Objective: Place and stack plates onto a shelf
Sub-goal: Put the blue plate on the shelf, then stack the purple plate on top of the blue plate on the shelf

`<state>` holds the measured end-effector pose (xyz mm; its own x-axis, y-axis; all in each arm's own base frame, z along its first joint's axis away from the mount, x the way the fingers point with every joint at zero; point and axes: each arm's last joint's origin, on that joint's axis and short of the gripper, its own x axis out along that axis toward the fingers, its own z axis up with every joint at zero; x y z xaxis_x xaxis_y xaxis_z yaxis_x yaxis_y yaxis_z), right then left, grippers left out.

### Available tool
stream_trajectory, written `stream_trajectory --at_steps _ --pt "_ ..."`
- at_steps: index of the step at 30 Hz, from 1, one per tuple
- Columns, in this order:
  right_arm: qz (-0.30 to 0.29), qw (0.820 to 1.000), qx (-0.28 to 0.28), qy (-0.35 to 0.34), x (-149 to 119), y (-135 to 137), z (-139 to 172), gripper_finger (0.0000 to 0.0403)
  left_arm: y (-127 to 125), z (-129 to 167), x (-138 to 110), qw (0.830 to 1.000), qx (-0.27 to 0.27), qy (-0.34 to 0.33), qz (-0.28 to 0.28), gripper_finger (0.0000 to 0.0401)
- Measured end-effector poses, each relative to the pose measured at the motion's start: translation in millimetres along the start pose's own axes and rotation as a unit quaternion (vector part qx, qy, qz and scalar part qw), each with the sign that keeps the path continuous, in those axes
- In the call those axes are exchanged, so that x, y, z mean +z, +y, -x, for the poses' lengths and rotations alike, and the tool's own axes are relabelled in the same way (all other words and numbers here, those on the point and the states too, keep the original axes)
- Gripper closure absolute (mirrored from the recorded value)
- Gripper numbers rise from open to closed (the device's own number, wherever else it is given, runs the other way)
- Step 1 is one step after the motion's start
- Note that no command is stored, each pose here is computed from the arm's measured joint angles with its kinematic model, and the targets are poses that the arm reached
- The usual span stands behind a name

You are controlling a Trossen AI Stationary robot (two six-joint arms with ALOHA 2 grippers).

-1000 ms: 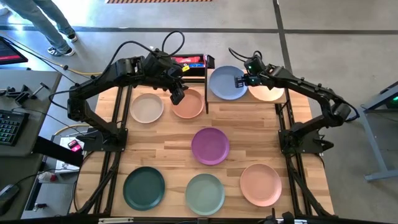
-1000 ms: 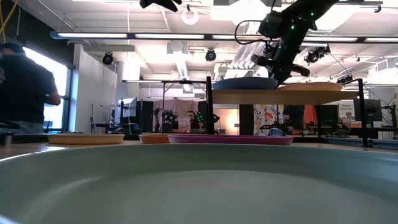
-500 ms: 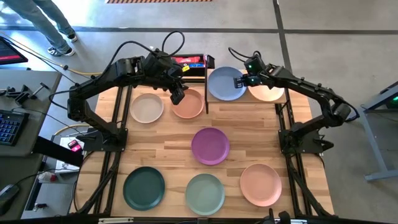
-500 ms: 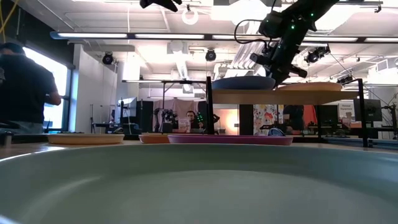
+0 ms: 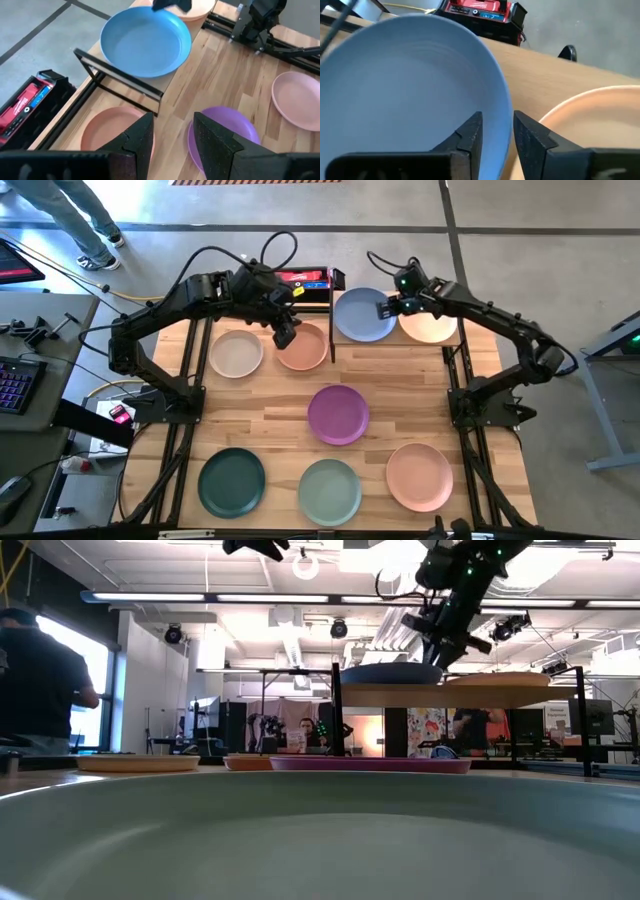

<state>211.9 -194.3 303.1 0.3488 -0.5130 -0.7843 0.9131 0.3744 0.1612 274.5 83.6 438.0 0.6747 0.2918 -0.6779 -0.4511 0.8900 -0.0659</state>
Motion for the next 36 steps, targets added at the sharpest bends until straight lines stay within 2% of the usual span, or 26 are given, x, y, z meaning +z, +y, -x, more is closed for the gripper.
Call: stream_trajectory --at_steps 4,9,15,23,36 --pt "0.013 1.0 0.018 -0.001 12.2 4.2 18.0 0.0313 0.6 0.0 -3.0 1.0 0.003 0.015 -0.001 0.0272" --pt "0.041 0.996 0.07 0.045 17.4 10.0 42.2 0.0313 1.1 0.7 -10.8 0.998 0.009 0.055 -0.002 0.0272" --pt "0.071 0.992 0.077 0.075 12.6 22.4 63.0 0.0313 -1.5 0.6 -21.1 0.995 0.013 0.102 -0.012 0.0272" --pt "0.104 0.979 0.096 0.144 -15.1 47.5 76.2 0.0313 -8.8 -10.3 -49.9 0.977 0.028 0.211 -0.015 0.0272" --pt "0.128 0.963 0.127 0.2 -66.2 91.4 93.7 0.0313 -15.0 -47.7 -93.4 0.951 0.048 0.305 -0.017 0.0272"
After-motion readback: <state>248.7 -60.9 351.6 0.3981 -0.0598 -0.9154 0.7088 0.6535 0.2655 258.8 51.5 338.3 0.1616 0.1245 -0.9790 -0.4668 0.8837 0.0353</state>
